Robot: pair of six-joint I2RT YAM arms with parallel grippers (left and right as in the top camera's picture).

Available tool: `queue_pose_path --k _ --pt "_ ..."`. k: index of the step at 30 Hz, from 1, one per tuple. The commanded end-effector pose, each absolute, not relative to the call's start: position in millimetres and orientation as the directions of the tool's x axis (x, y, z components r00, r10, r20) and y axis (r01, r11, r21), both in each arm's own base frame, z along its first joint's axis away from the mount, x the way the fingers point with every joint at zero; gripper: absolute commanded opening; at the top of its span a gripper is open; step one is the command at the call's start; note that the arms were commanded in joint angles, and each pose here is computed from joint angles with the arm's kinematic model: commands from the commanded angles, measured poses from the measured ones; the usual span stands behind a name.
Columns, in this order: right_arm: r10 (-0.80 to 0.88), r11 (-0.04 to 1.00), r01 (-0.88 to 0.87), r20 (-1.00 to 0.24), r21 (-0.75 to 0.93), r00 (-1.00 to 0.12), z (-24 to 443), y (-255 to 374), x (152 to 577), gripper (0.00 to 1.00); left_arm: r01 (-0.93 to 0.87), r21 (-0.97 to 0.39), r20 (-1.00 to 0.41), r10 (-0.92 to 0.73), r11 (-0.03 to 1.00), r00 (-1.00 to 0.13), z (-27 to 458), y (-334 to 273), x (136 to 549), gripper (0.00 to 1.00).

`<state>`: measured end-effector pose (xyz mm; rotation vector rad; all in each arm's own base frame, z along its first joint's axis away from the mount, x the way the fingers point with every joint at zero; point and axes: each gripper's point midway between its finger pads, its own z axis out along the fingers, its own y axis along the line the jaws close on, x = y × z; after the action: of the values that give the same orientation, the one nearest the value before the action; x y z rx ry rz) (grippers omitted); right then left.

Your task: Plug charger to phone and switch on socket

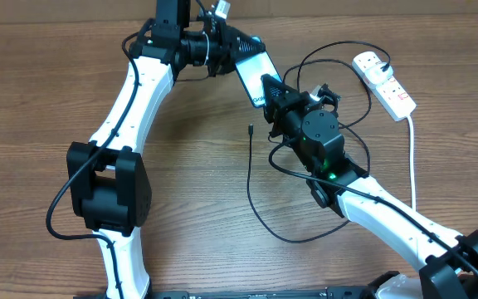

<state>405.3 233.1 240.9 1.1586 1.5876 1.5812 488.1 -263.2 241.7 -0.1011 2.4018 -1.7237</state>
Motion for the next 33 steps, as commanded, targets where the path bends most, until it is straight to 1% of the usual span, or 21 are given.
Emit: queue_pose_path --k 1,4,9,12,14,18,23,25,26,29,30,33 --pt "0.815 -0.054 0.183 0.149 0.982 -0.56 237.7 267.1 384.7 0.04 0.019 -0.958 -0.081 -0.208 0.286 -0.975 259.7 -268.4 496.5 0.18" --pt "0.815 -0.054 0.183 0.149 0.982 -0.56 237.8 267.4 384.5 0.04 -0.003 -0.963 -0.06 -0.224 0.269 -0.973 264.0 -271.0 498.9 0.05" --pt "0.817 -0.05 0.179 0.144 0.983 -0.559 237.9 266.9 384.8 0.04 -0.009 -0.964 -0.05 -0.217 0.266 -0.975 264.9 -281.9 495.1 0.04" --pt "0.819 -0.003 0.147 0.086 0.989 -0.568 237.9 266.9 384.9 0.04 -0.008 -0.962 -0.055 -0.223 0.273 -0.973 264.0 -284.3 495.5 0.04" --pt "0.82 0.038 0.118 0.037 0.992 -0.571 237.9 265.9 385.5 0.12 -0.009 -0.961 -0.058 -0.231 0.278 -0.971 263.2 -283.7 497.0 0.04" --pt "0.827 0.126 0.058 -0.072 0.99 -0.558 238.0 256.9 391.7 0.4 -0.004 -0.96 -0.067 -0.245 0.279 -0.967 263.3 -275.1 501.8 0.04" --pt "0.821 0.227 -0.008 -0.196 0.974 -0.537 239.0 240.9 401.3 0.55 0.04 -0.954 -0.123 -0.264 0.299 -0.957 261.9 -254.1 511.9 0.04" --pt "0.803 0.276 -0.046 -0.257 0.96 -0.537 241.1 235.6 403.5 0.64 0.047 -0.95 -0.137 -0.277 0.309 -0.951 260.2 -242.7 516.2 0.04" --pt "0.784 0.311 -0.072 -0.298 0.948 -0.545 242.2 232.2 404.0 0.79 0.05 -0.947 -0.145 -0.284 0.316 -0.948 258.9 -235.9 518.6 0.04" --pt "0.764 0.357 -0.035 -0.313 0.933 -0.564 232.2 218.8 403.6 0.83 0.054 -0.94 -0.166 -0.312 0.337 -0.936 255.2 -213.5 526.5 0.04" --pt "0.751 0.381 -0.032 -0.329 0.924 -0.573 229.4 215.5 402.6 0.83 0.037 -0.938 -0.157 -0.327 0.344 -0.932 252.3 -204.5 528.9 0.04" --pt "0.676 0.497 -0.002 -0.389 0.868 -0.625 216.5 207.7 398.1 0.83 -0.046 -0.932 -0.105 -0.388 0.361 -0.915 241.6 -174.7 534.8 0.04"
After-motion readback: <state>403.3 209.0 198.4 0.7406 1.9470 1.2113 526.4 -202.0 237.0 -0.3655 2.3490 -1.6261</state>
